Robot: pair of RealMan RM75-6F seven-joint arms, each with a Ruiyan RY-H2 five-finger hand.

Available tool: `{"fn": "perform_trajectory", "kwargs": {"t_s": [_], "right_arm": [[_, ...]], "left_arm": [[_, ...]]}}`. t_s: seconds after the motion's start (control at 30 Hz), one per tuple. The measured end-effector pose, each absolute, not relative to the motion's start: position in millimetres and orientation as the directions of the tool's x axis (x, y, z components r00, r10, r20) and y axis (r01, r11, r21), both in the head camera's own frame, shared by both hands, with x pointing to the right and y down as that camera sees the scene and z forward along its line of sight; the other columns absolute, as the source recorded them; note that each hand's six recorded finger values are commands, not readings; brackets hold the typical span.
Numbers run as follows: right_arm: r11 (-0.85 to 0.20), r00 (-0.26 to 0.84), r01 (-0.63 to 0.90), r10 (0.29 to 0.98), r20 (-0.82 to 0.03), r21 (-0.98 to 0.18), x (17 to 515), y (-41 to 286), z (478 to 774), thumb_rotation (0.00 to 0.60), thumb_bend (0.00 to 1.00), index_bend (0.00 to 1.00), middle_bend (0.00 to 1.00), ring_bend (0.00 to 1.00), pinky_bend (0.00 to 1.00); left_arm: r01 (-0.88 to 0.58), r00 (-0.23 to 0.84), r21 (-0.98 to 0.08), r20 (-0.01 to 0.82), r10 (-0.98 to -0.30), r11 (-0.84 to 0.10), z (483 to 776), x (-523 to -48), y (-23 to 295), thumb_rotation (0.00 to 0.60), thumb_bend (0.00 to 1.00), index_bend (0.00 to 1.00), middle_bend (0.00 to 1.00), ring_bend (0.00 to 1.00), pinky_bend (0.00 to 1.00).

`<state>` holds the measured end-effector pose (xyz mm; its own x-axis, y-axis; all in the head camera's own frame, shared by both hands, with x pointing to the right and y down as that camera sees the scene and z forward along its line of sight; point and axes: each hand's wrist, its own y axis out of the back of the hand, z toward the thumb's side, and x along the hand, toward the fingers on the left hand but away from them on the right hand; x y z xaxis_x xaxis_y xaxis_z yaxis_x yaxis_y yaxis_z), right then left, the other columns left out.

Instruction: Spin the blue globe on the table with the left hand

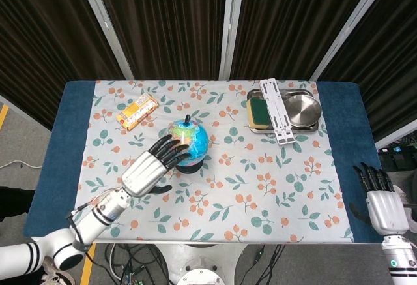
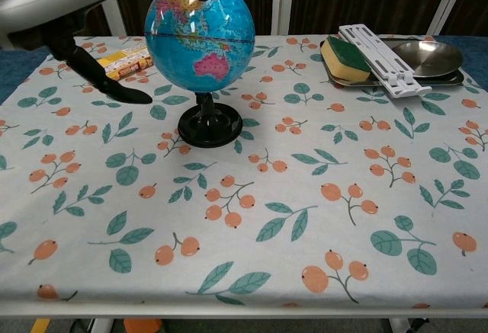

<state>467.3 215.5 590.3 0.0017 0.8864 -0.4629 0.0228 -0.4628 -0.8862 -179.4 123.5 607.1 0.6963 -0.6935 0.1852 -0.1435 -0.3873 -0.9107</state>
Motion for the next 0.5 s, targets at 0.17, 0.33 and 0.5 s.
{"fn": "perform_trajectory", "kwargs": {"t_s": [0.17,0.33,0.5], "right_arm": [[-0.463,-0.001,0.025,0.886,-0.463,-0.886,469,216,591,0.600,0.22,0.00,0.00,0.00,0.00],[-0.464,0.002,0.023,0.886,-0.464,-0.885,468,216,591,0.600,0.22,0.00,0.00,0.00,0.00],[-0.461,0.002,0.022,0.887,-0.461,-0.887,467,215,590,0.600,0.22,0.00,0.00,0.00,0.00]], "left_arm": [[-0.131,0.689,-0.917,0.190,-0.699,-0.378,610,-181,123,0.600,0.04,0.18,0.12,0.07,0.08],[-0.114,0.668,-0.928,0.194,-0.719,-0.356,611,-190,123,0.600,0.04,0.18,0.12,0.07,0.08],[-0.095,0.620,-0.924,0.236,-0.748,-0.370,616,-213,123,0.600,0.04,0.18,0.12,0.07,0.08]]}}
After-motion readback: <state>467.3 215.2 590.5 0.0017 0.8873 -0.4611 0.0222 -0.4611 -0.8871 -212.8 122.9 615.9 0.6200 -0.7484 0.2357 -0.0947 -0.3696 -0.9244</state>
